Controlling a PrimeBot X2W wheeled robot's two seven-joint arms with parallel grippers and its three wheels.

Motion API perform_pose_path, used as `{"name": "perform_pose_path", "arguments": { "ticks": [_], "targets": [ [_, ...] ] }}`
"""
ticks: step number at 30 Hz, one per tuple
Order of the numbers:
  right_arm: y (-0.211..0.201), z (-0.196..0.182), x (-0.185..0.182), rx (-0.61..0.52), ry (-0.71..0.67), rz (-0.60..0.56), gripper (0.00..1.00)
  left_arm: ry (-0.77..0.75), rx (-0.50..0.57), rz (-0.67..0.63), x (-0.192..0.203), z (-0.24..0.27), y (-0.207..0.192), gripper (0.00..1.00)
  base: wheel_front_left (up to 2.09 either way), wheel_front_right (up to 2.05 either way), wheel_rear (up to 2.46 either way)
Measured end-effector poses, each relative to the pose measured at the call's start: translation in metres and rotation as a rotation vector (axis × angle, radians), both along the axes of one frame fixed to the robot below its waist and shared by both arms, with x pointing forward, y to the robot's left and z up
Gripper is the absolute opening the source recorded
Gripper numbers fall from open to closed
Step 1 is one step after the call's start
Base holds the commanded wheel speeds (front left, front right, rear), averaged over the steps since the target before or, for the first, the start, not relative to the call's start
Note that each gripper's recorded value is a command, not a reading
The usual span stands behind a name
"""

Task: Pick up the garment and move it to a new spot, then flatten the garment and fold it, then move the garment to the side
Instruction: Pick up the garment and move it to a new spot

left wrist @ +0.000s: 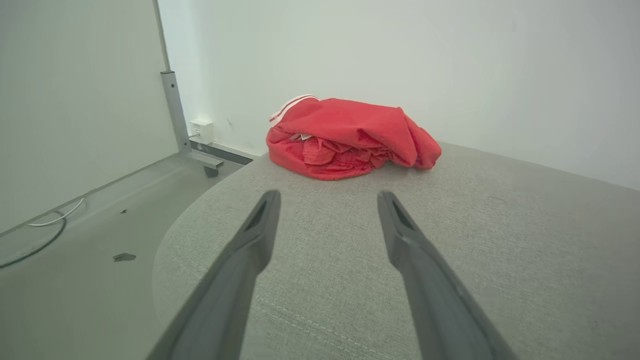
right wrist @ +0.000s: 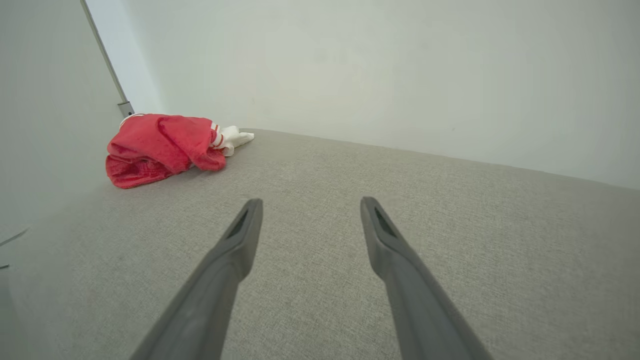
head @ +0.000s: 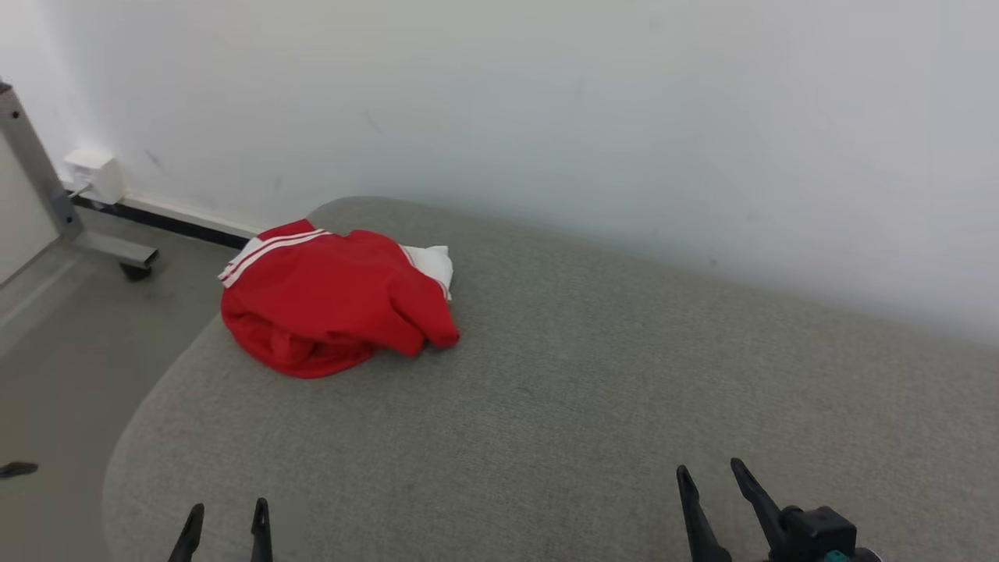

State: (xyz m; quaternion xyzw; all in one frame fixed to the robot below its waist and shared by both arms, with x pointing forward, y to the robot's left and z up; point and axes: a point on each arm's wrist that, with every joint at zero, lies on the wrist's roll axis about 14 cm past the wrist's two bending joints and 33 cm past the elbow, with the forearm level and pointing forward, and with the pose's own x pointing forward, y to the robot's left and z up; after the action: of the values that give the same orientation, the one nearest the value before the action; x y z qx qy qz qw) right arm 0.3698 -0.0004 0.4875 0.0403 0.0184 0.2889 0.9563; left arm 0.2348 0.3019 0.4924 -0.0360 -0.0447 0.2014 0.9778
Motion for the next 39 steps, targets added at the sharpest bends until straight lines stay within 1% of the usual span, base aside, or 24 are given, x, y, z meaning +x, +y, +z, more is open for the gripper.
{"name": "perform_pose_path", "arguments": {
  "ticks": [1,4,10,17,23,28,31,35,38,39],
  "targets": [
    [0.016,0.004,0.002,0.001,-0.01,0.043,1.0,-0.006,0.0,0.049,-0.01,0.002,0.01,1.0,0.0,0.0,0.0],
    [0.037,0.006,0.004,-0.003,-0.015,0.102,1.0,-0.003,-0.008,0.111,-0.026,0.0,0.022,1.0,0.0,0.0,0.0],
    [0.062,0.001,0.007,-0.006,0.001,0.172,1.0,0.015,-0.011,0.195,-0.044,-0.003,0.036,1.0,0.0,0.0,0.0],
    [0.071,-0.007,0.008,-0.008,0.023,0.198,1.0,0.023,-0.009,0.23,-0.053,-0.003,0.041,1.0,0.0,0.0,0.0],
    [0.069,-0.009,0.009,-0.008,0.031,0.189,1.0,0.027,-0.012,0.236,-0.054,-0.005,0.043,1.0,0.0,0.0,0.0],
    [0.059,-0.013,0.01,-0.007,0.04,0.16,1.0,0.03,-0.036,0.22,-0.047,-0.009,0.04,1.0,0.0,0.0,0.0],
    [0.051,-0.018,0.01,-0.011,0.051,0.139,1.0,0.025,-0.07,0.195,-0.032,-0.008,0.04,1.0,0.0,0.0,0.0],
    [0.044,-0.023,0.008,-0.017,0.057,0.124,1.0,0.033,-0.128,0.173,-0.008,0.003,0.055,1.0,0.0,0.0,0.0],
    [0.05,-0.018,0.006,-0.029,0.031,0.148,1.0,-0.032,-0.183,0.19,0.007,0.027,0.074,1.0,0.0,0.0,0.0],
    [0.052,-0.015,0.008,-0.03,0.022,0.153,1.0,-0.057,-0.181,0.185,0.015,0.039,0.08,1.0,0.0,0.0,0.0]
  ]
}}
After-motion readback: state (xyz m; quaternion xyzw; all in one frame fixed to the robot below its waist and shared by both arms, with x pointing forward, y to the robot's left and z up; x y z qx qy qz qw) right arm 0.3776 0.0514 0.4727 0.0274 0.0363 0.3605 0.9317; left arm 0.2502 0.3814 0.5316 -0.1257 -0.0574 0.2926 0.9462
